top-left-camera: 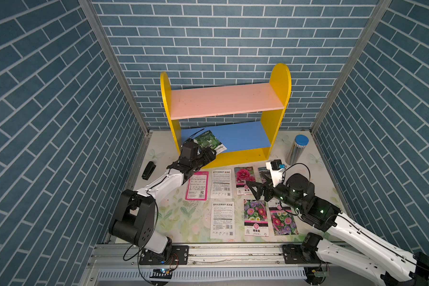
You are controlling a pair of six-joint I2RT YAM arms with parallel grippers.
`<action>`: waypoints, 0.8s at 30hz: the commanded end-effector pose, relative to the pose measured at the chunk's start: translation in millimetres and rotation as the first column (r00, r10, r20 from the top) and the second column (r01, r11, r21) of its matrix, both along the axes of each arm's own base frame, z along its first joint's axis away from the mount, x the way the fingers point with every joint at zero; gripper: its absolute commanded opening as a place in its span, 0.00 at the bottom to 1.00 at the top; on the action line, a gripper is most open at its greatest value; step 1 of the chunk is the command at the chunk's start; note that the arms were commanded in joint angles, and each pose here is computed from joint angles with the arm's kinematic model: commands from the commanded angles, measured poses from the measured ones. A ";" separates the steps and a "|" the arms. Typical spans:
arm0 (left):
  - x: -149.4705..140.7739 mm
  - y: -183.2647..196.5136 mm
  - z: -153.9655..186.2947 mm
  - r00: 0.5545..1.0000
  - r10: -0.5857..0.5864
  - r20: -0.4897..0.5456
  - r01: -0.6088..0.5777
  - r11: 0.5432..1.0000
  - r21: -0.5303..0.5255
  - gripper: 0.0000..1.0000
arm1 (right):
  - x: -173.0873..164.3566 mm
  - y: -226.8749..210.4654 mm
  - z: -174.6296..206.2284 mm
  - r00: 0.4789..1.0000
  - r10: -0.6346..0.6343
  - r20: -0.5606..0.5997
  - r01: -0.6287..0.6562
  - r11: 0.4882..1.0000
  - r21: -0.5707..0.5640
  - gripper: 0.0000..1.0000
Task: Take the seed bag off the shelf
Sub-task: Pick up the seed packet from the shelf.
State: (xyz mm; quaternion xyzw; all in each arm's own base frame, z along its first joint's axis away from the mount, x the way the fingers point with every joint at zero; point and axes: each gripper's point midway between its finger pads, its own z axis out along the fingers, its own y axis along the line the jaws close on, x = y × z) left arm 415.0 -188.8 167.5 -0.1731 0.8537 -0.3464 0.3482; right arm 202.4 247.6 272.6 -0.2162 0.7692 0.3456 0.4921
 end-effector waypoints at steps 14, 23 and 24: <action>23.4 -14.4 9.8 0.999 -0.020 0.028 0.022 0.997 -0.068 0.69 | 0.9 -9.5 5.5 0.999 -0.033 0.007 0.033 0.999 0.014 0.97; 24.5 -12.9 3.6 1.000 -0.012 0.010 0.012 0.998 -0.062 0.45 | 0.3 -12.4 3.8 0.999 -0.039 0.006 0.039 0.999 0.014 0.97; 24.4 -13.1 2.4 1.000 -0.013 0.007 0.014 0.998 -0.060 0.41 | -0.2 -12.0 3.7 0.999 -0.036 0.006 0.036 0.999 0.015 0.97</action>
